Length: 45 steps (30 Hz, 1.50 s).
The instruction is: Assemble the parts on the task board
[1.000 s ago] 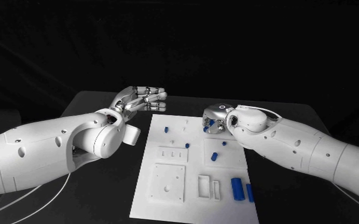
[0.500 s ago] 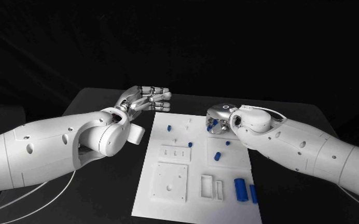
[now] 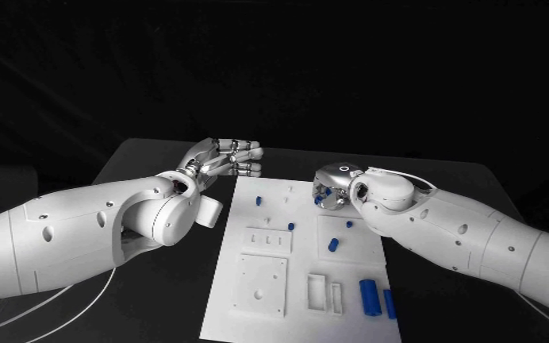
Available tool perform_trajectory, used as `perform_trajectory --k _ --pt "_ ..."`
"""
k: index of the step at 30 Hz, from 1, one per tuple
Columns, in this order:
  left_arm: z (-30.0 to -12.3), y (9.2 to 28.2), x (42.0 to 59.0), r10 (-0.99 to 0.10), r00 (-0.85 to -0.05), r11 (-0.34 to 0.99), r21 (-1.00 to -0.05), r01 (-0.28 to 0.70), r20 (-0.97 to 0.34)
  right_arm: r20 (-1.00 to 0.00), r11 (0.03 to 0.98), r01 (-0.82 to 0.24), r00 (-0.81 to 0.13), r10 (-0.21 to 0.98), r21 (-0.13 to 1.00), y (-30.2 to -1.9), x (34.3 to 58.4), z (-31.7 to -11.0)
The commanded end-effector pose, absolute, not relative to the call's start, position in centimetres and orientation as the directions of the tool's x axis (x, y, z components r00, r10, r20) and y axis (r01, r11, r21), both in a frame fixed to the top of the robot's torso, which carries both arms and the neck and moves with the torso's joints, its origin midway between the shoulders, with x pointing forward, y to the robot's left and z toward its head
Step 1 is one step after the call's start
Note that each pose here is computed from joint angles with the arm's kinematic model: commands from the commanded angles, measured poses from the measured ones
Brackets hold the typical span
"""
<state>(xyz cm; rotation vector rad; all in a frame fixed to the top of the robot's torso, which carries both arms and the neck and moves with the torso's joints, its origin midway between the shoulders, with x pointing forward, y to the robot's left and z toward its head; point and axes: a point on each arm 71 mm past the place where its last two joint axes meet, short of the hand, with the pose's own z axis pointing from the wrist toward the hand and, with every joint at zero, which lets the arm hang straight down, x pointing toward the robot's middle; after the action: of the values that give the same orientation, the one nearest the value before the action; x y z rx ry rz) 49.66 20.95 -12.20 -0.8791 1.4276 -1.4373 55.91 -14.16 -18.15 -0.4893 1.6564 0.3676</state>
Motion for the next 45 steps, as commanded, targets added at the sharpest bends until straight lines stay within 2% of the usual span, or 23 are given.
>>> perform_trajectory --k 1,11,25,45 --pt "-12.0 20.8 49.7 -0.930 -0.351 0.068 -0.990 0.124 -0.108 -0.994 0.865 -0.501 -0.072 -0.085 -0.038 -13.9 55.8 -18.0" --pt "-12.0 20.9 49.8 -0.934 -0.338 0.071 -0.989 0.131 -0.112 -0.998 0.864 -0.501 -0.005 -0.057 -0.047 -12.5 55.7 -16.2" --pt "-12.0 20.8 49.8 -0.935 -0.337 0.071 -0.989 0.133 -0.112 -0.996 0.869 -0.492 0.088 -0.009 -0.052 -10.3 55.8 -15.0" --pt "-12.0 20.2 50.0 -0.930 -0.349 0.068 -0.989 0.131 -0.110 -0.995 0.866 -0.498 0.099 -0.007 -0.055 -8.5 56.2 -15.1"
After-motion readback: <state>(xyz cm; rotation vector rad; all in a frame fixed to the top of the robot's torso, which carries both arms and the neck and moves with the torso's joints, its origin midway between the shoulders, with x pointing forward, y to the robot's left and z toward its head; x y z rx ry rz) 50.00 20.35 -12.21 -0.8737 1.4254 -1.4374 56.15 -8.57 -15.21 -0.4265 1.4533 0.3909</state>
